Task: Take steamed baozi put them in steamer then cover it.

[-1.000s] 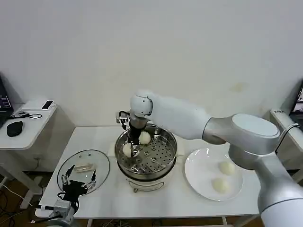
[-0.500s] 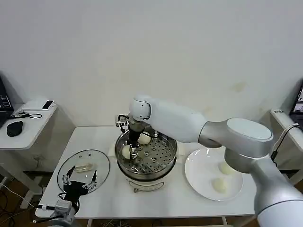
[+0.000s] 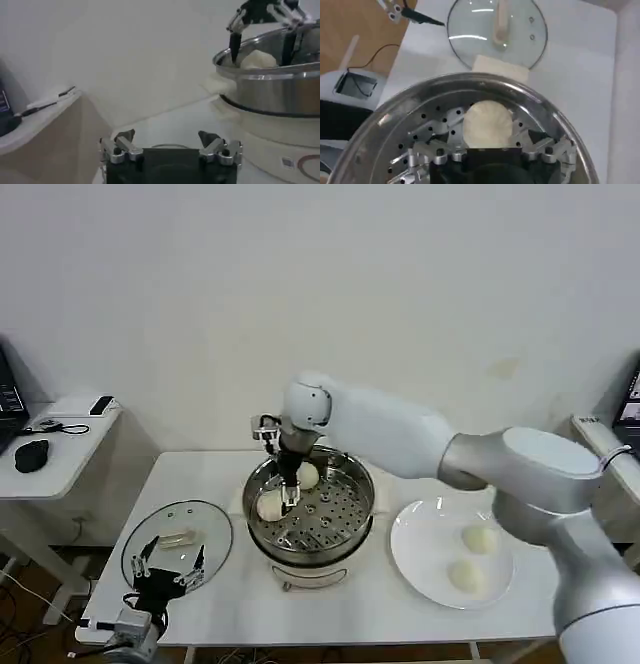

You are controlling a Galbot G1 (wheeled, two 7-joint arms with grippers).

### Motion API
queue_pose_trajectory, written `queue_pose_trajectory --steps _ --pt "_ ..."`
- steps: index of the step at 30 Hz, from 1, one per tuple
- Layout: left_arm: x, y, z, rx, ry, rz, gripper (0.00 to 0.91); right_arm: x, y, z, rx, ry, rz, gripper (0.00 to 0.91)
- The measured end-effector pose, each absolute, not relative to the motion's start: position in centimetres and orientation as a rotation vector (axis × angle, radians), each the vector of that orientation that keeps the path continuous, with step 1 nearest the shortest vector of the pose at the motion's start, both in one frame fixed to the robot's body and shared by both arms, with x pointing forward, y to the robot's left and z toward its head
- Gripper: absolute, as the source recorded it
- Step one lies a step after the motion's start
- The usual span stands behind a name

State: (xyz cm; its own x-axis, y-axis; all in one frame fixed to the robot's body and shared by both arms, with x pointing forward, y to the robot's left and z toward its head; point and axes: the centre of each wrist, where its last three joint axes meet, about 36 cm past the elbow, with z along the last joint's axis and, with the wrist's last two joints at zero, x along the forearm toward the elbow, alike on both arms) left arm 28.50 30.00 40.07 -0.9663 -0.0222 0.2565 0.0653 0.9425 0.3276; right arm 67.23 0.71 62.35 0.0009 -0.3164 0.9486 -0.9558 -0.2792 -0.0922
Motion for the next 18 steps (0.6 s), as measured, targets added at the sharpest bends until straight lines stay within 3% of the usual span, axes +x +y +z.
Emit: queue_pose_trajectory --steps 11,18 --pt "28.4 29.4 40.2 -0.033 -2.851 -0.440 0.907 65.9 -10.6 67.5 1.590 -1.350 1.334 0.907" --pt "27.9 29.0 40.5 -0.042 -2.854 -0.434 0.907 63.8 -18.0 67.8 1.524 -1.337 1.340 0.907"
